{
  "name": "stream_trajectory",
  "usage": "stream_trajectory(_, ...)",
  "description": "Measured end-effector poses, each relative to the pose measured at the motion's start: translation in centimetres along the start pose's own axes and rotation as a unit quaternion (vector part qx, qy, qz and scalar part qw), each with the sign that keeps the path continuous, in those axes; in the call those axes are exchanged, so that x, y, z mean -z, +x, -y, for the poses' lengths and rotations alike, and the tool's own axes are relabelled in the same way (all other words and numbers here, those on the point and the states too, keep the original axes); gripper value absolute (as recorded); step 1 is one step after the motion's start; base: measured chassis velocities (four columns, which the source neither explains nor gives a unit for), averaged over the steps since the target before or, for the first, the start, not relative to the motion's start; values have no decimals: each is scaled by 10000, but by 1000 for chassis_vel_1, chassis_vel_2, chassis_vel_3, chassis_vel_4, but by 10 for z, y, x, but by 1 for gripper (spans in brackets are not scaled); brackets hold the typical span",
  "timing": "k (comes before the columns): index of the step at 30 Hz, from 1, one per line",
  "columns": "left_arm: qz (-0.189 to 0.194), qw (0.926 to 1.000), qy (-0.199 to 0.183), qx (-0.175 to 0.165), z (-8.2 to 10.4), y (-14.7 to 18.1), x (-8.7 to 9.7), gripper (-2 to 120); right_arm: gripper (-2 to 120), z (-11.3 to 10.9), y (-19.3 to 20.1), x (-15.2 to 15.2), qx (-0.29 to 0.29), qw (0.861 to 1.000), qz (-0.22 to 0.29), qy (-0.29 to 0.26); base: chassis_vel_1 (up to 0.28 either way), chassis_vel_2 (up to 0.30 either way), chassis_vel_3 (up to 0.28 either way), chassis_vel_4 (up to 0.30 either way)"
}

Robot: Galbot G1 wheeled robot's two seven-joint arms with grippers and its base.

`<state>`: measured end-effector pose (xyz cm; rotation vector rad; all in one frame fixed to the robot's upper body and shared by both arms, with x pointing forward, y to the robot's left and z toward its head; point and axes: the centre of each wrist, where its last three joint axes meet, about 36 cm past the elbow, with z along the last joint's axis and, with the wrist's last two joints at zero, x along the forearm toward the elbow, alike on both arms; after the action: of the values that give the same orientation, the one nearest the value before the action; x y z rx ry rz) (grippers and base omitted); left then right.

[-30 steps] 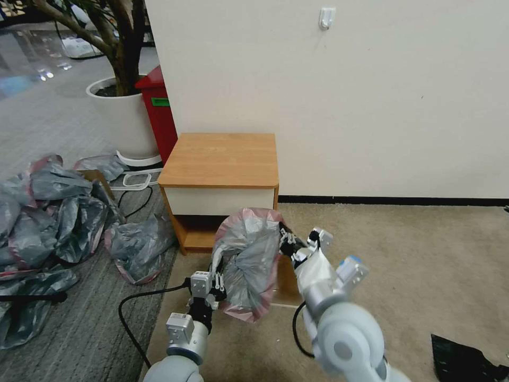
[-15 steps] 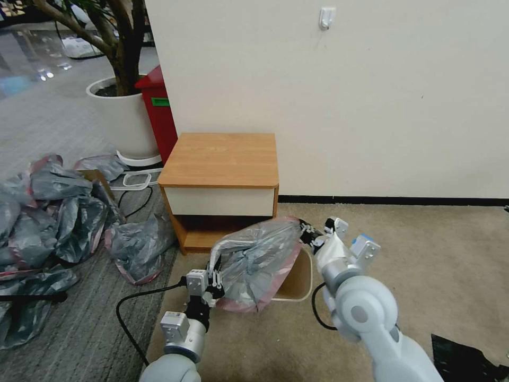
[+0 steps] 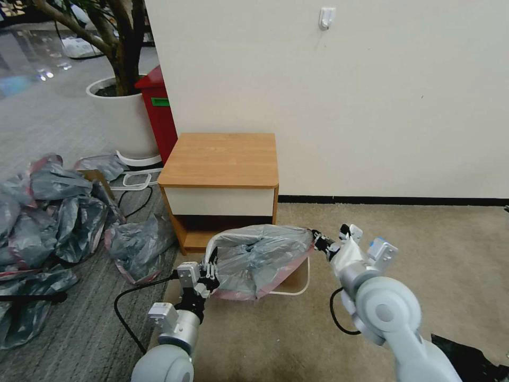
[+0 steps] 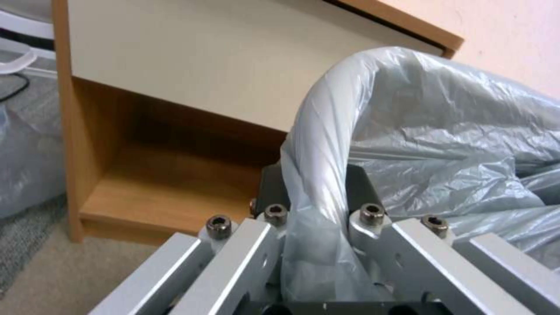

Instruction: Pick up the garbage bag from the table and place it over the trash can.

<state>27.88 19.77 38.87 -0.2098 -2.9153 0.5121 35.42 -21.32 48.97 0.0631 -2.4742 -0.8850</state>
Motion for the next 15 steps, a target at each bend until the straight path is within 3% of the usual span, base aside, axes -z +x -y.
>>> stream_trajectory(9, -48, 10000, 63, 59, -7, -4, 1, 6, 32, 5, 19, 13, 365, 9991, 97, -201, 0, 0, 0, 0)
stream_trajectory(15, -29, 9999, 22, 141, -12, -4, 2, 6, 53, -9, 59, 12, 593, 9979, 199, -186, 0, 0, 0, 0)
